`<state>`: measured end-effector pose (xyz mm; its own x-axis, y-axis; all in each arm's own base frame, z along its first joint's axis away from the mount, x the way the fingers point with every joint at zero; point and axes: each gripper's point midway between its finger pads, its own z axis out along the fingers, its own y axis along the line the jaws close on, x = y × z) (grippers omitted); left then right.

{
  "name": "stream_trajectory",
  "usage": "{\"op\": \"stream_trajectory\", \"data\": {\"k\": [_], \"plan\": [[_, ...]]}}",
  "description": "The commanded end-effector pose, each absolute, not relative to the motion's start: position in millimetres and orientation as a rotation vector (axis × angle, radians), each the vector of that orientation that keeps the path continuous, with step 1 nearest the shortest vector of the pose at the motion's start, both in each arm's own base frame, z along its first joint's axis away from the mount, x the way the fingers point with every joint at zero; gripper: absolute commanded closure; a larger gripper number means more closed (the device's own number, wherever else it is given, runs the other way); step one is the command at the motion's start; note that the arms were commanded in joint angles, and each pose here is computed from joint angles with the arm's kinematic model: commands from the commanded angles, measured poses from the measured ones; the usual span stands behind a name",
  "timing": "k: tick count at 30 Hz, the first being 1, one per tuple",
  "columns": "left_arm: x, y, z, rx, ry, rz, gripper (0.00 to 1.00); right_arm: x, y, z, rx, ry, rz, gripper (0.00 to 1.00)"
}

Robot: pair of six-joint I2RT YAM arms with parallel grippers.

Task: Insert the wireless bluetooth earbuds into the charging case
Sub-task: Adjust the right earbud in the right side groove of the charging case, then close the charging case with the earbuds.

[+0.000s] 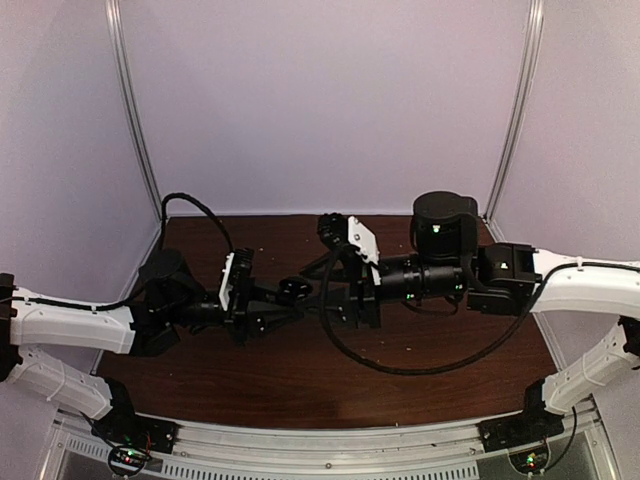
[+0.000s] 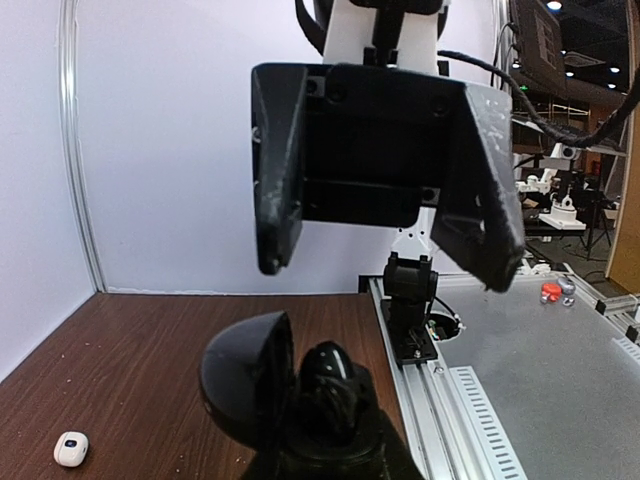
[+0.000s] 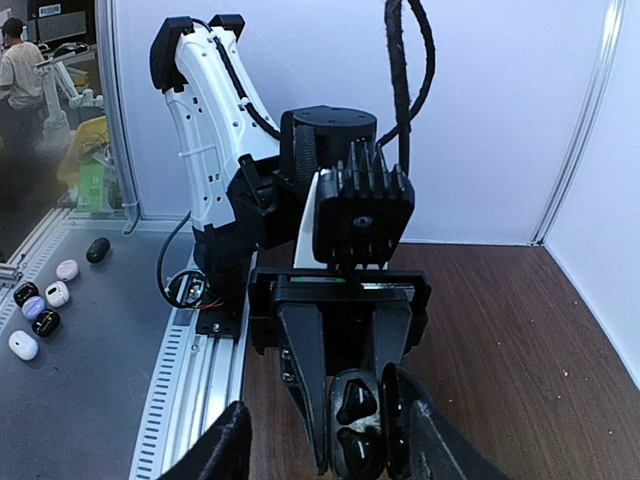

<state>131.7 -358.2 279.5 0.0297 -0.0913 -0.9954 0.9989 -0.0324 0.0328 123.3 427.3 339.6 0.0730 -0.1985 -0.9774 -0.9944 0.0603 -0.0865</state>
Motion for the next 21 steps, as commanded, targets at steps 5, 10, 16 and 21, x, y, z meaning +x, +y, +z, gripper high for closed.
{"op": "stream_trajectory", "data": {"k": [5, 10, 16, 21], "plan": [[130, -359, 304, 1.159, 1.021, -1.253, 0.96, 146, 419, 354, -1.249, 1.336, 0.997, 0.35], [133, -360, 304, 1.15, 1.034, -1.248, 0.96, 148, 425, 346, -1.252, 1.347, 1.023, 0.27], [136, -361, 306, 1.132, 1.047, -1.249, 0.96, 135, 430, 337, -1.318, 1.337, 1.102, 0.29], [136, -359, 309, 1.116, 1.043, -1.256, 0.96, 129, 432, 331, -1.352, 1.343, 1.142, 0.34]]}}
